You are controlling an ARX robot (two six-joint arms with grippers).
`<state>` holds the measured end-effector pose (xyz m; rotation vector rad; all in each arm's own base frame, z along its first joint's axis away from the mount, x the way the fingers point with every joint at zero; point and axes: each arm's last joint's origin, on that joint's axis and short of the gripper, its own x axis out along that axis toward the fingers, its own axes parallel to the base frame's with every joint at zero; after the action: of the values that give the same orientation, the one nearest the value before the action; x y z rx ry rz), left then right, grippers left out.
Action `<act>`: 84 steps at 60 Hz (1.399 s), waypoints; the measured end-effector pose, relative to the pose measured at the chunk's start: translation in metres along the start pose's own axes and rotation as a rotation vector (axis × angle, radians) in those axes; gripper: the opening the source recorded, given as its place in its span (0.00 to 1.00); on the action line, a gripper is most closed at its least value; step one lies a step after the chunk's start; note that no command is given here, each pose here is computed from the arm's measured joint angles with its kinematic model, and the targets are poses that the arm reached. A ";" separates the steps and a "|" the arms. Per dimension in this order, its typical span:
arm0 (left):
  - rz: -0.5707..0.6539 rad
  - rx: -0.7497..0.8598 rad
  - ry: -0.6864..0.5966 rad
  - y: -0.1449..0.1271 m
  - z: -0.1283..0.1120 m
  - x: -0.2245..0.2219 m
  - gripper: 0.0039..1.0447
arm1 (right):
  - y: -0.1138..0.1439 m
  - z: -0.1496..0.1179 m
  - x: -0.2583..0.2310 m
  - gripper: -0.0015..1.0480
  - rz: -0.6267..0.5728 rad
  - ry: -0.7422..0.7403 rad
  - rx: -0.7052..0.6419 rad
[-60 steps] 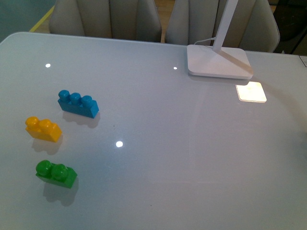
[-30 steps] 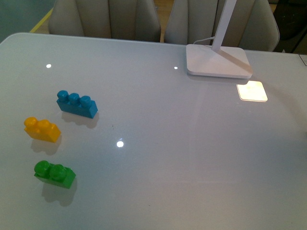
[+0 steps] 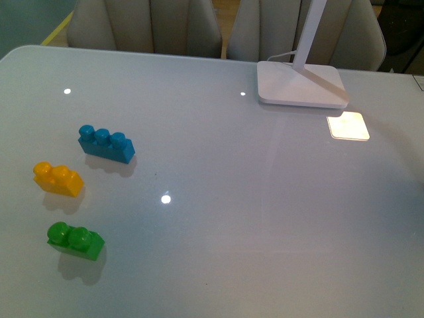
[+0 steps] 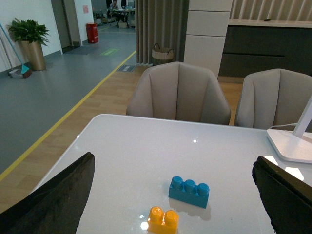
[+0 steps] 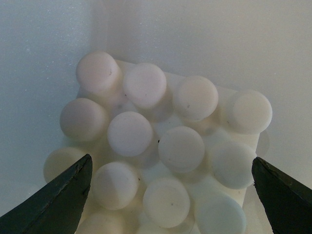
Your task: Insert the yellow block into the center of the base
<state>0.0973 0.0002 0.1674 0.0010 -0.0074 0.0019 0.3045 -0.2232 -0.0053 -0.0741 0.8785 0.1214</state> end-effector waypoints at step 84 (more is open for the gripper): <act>0.000 0.000 0.000 0.000 0.000 0.000 0.93 | -0.001 -0.015 0.023 0.92 -0.016 -0.005 0.068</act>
<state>0.0973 0.0002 0.1674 0.0010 -0.0074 0.0019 0.3075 -0.2241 -0.0321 -0.0177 0.8765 0.0769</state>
